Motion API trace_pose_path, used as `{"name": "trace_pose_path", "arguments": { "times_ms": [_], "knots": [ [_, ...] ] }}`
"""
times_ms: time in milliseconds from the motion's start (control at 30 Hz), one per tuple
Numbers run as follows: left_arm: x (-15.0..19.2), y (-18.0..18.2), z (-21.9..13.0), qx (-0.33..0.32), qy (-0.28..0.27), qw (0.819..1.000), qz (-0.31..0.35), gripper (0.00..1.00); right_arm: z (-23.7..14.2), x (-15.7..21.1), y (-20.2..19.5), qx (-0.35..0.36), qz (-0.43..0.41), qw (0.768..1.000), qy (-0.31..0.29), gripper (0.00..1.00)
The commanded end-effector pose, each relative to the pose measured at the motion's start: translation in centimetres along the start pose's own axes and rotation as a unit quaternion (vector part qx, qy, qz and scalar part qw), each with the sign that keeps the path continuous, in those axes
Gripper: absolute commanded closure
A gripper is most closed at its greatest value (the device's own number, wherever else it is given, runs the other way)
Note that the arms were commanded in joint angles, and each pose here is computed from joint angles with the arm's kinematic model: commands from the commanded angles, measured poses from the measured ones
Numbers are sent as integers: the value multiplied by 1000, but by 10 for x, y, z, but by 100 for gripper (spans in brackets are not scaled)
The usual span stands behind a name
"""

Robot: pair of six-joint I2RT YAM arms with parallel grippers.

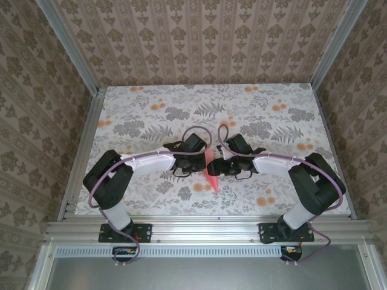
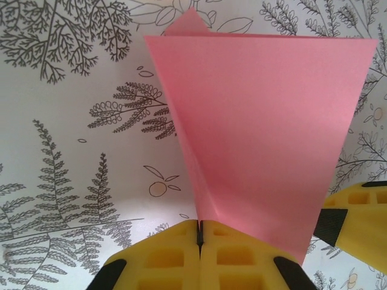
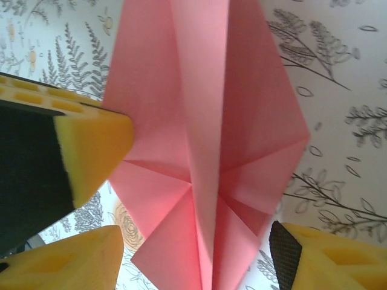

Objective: Fold a paper plane with a square sheet of paper (pick it up from the middle)
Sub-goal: Turn over a paper plane at the center of the table, then move the paper plane to the center of the table.

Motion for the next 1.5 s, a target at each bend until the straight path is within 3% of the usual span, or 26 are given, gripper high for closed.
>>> {"name": "trace_pose_path", "arguments": {
  "times_ms": [0,667,1067,1333,1467],
  "knots": [
    [1,5,-6,-4,0,1000,7,100,7,-5,7,-23,-4,1000,2,32],
    [0,6,-6,-7,-1,1000,3,100,4,11,12,-38,-25,999,10,34],
    [0,6,-6,-6,1,1000,2,100,12,15,8,33,-51,998,16,51],
    [0,6,-6,-6,1,1000,3,100,16,15,9,42,-54,997,20,68],
    [0,5,-7,-1,-2,1000,3,100,14,13,12,48,-54,997,22,83]
  ]
}}
Point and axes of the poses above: each hand's point on the last joint's axis, 136 mm out from that joint toward the fingers, its own z axis out along the fingers, its own y axis along the line the jaws close on, x = y × z, the point moved 7 cm from there along -z, back along the fingers, and after that the axes turned 1 degree about z, right-handed, at the moved point
